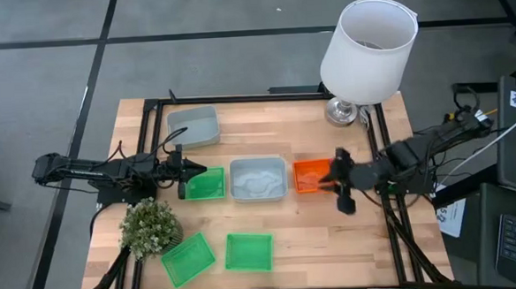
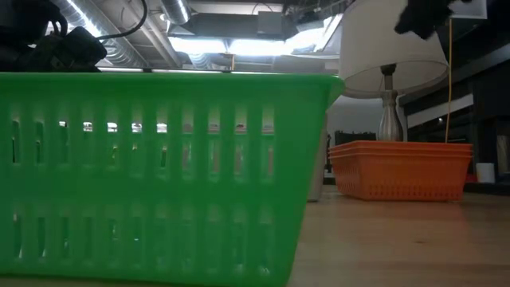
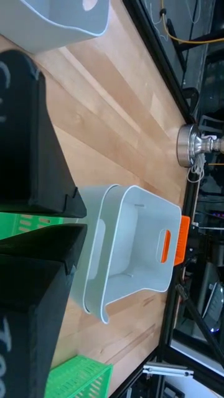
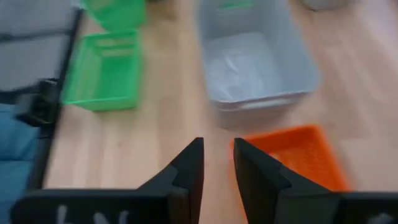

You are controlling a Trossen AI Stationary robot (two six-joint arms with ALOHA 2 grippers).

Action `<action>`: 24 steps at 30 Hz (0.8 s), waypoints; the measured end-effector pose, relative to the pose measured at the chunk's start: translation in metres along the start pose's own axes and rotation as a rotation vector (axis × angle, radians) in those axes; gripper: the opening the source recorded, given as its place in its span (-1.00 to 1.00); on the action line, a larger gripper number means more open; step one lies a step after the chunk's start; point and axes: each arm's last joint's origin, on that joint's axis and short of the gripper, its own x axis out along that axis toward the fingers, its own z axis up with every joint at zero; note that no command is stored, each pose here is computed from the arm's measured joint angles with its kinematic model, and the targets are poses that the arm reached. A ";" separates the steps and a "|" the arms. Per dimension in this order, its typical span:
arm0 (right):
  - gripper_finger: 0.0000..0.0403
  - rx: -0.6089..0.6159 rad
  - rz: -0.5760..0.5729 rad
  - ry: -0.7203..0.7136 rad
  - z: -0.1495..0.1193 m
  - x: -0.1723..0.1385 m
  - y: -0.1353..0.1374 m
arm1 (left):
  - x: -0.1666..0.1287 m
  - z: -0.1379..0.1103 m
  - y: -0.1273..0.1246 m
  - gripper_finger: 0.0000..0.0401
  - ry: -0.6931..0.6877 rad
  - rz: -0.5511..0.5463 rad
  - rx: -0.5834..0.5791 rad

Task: Stack baskets by color
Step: Stack the top gray bin on top of the bottom gray bin

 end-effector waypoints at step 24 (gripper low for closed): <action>-0.57 -0.133 0.181 -0.333 -0.040 0.021 0.004 | 0.002 0.152 -0.017 -0.89 0.093 0.265 -0.084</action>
